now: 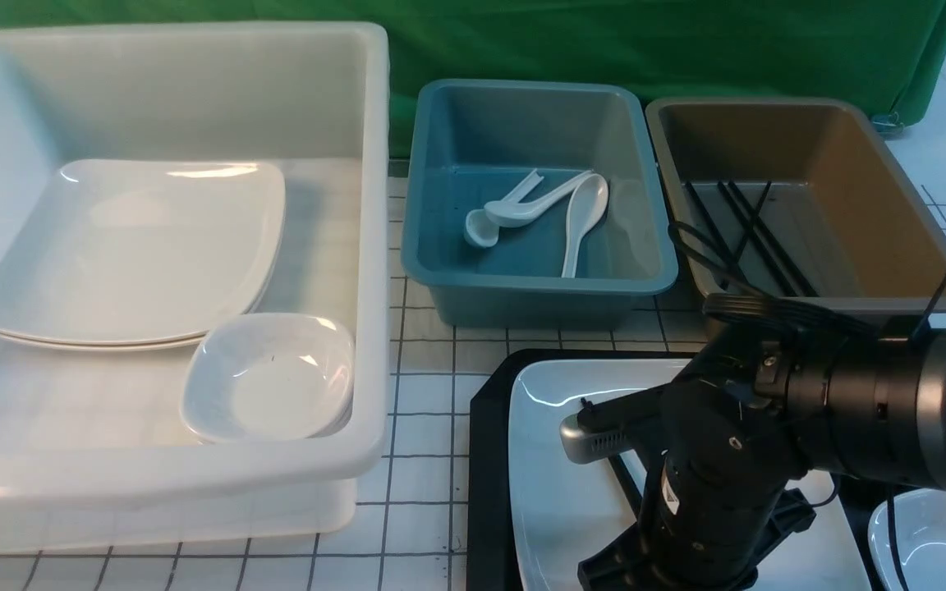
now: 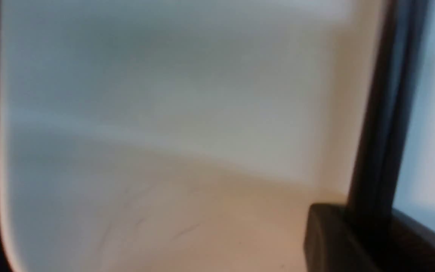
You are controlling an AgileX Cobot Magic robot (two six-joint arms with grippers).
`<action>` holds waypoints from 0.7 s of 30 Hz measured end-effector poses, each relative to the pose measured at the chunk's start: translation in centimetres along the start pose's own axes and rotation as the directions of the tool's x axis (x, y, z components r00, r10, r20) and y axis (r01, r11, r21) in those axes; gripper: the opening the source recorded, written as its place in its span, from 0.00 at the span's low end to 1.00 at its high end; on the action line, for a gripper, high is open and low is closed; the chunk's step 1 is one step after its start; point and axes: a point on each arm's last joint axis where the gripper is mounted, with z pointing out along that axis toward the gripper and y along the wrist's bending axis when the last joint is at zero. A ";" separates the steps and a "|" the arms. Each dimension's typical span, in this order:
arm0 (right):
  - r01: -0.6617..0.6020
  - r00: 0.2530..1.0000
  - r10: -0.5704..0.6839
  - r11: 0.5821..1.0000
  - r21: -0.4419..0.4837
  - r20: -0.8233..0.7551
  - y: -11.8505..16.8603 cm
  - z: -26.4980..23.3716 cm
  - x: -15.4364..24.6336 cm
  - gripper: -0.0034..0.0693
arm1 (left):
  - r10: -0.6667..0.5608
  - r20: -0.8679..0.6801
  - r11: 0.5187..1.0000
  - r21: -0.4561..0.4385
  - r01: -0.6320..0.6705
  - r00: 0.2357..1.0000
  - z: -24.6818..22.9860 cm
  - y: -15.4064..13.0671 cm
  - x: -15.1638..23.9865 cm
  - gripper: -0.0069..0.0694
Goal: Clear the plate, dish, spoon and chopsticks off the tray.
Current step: Use the right arm to grab a pair of chopsticks from the plate, then use the right arm to put the chopsticks into the small storage box on the right
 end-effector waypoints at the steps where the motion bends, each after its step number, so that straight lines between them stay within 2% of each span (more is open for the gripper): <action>1: 0.001 1.000 -0.001 1.000 0.004 -0.007 0.0 0.0 0.1 0.22 | 0.000 0.000 1.000 0.000 0.000 1.000 0.0 0.0 0.0 0.10; 6: 0.016 0.998 -0.014 0.999 0.029 -0.053 -0.5 -1.1 0.9 0.22 | 0.000 0.000 1.000 0.000 0.000 1.000 0.0 0.0 0.0 0.10; 10: 0.037 0.999 -0.037 0.999 0.015 -0.016 -1.1 -3.9 1.8 0.22 | 0.000 0.000 1.000 0.000 0.000 1.000 0.0 0.0 0.0 0.10; 16: 0.037 0.973 -0.031 0.999 -0.022 0.229 -3.4 -10.0 3.2 0.22 | 0.000 0.000 1.000 0.000 0.000 1.000 0.0 0.0 0.0 0.10; 21: -0.096 0.918 0.094 0.995 -0.015 0.384 -8.6 -12.8 1.5 0.22 | 0.000 0.000 1.000 0.000 0.000 1.000 0.0 0.0 0.0 0.10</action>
